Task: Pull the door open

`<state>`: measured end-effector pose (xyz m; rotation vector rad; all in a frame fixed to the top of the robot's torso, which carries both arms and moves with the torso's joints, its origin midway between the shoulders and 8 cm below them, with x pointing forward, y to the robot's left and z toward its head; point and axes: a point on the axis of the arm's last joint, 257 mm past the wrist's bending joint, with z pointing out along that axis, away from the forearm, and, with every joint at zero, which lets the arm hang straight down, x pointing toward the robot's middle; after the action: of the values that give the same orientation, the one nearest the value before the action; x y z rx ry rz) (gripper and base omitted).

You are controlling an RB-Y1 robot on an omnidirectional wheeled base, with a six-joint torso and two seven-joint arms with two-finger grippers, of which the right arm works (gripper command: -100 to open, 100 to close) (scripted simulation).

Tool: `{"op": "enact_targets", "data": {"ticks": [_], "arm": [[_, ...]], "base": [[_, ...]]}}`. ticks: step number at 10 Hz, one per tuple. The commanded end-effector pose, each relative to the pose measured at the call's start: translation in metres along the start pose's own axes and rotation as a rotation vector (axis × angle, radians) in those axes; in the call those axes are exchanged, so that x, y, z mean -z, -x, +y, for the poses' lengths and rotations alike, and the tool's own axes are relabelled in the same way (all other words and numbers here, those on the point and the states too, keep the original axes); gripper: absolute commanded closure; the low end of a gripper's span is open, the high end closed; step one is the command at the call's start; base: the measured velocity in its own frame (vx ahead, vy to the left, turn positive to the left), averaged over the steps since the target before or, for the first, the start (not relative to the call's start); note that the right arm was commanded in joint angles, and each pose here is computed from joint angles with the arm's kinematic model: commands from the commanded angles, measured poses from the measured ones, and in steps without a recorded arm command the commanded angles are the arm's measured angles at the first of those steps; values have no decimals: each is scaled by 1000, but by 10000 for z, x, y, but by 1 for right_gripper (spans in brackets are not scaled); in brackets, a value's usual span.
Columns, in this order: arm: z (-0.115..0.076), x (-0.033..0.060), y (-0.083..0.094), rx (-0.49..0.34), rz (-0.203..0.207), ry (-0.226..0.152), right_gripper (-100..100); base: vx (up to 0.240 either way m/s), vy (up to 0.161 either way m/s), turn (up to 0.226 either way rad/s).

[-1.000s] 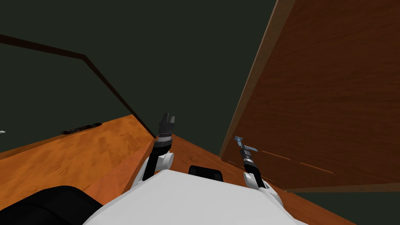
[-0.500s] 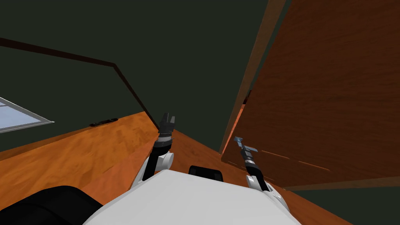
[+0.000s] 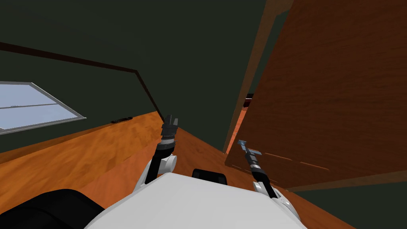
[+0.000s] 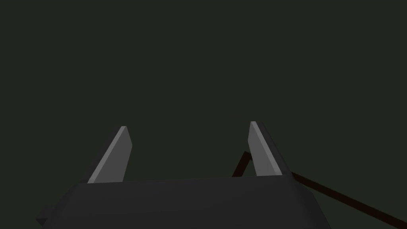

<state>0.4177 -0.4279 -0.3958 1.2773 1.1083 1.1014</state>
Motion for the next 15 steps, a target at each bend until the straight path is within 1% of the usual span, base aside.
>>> {"op": "enact_targets", "data": {"ticks": [1, 5, 7, 8, 9, 10, 11, 12, 15], "arm": [[10, 33, -16, -2, 20, 3, 100], [27, 135, -53, 1, 81, 7, 100], [32, 195, -76, 0, 114, 6, 100], [34, 164, -74, 1, 105, 8, 100], [7, 299, -43, 1, 128, 3, 100], [8, 327, -31, 1, 133, 4, 100], [11, 388, -7, 2, 144, 5, 100], [13, 420, 5, 2, 150, 6, 100], [24, 601, 68, 1, 184, 6, 100]], "base": [[-206, -47, 90], [-200, -51, 82], [-256, -57, 84], [-111, -31, 20], [-188, -72, 206], [-236, -89, 154], [-201, -54, 128], [-161, -44, 93], [-168, -62, 133]]}}
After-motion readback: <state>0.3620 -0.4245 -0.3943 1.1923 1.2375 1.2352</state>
